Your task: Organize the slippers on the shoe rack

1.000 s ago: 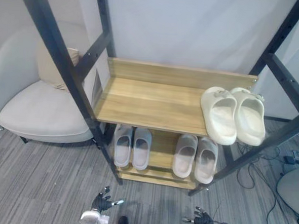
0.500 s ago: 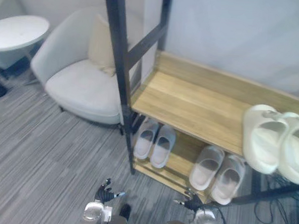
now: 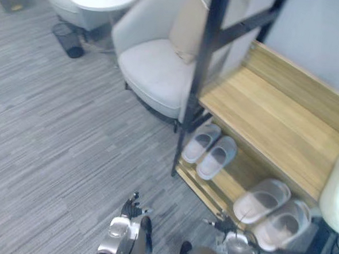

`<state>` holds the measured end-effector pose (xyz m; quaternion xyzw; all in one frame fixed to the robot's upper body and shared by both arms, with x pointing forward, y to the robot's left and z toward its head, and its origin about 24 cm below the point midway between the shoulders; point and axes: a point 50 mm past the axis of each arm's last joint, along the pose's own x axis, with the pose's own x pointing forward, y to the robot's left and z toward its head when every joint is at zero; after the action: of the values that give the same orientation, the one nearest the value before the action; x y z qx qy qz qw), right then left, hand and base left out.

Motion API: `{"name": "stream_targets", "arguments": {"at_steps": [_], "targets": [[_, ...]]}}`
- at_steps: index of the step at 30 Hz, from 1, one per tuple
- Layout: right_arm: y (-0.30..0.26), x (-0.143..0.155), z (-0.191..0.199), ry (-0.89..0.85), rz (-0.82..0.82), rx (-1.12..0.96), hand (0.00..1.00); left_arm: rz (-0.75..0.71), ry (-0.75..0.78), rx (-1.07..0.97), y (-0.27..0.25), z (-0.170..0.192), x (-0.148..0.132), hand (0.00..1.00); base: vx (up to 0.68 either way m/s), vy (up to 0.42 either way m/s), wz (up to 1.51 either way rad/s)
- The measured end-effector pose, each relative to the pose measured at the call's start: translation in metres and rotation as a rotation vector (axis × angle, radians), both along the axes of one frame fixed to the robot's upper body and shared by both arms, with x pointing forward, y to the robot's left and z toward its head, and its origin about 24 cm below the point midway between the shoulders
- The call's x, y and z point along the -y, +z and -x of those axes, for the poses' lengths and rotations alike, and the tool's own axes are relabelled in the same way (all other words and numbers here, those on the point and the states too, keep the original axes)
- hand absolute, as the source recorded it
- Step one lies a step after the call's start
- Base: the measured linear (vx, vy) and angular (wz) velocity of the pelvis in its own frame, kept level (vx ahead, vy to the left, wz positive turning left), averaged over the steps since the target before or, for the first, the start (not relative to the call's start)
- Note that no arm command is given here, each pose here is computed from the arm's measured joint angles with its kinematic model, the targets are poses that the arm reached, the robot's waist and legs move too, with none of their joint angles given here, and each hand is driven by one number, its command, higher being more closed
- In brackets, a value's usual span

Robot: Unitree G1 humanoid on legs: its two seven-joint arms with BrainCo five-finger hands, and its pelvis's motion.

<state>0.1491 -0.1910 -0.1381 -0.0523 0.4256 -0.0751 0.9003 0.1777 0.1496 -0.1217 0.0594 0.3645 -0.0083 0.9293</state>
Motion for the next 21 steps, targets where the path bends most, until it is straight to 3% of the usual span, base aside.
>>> {"name": "stream_targets", "arguments": {"at_steps": [11,21], "targets": [[-0.003,-0.017,-0.002,0.036,-0.035,-0.022,0.00,-0.082,0.004,-0.093,-0.013,0.024,-0.025,0.00,-0.09,0.132,0.11],[-0.008,-0.025,0.007,0.021,-0.064,-0.054,0.00,-0.054,0.056,-0.144,-0.021,0.040,-0.023,0.00,-0.02,-0.132,0.76]]}}
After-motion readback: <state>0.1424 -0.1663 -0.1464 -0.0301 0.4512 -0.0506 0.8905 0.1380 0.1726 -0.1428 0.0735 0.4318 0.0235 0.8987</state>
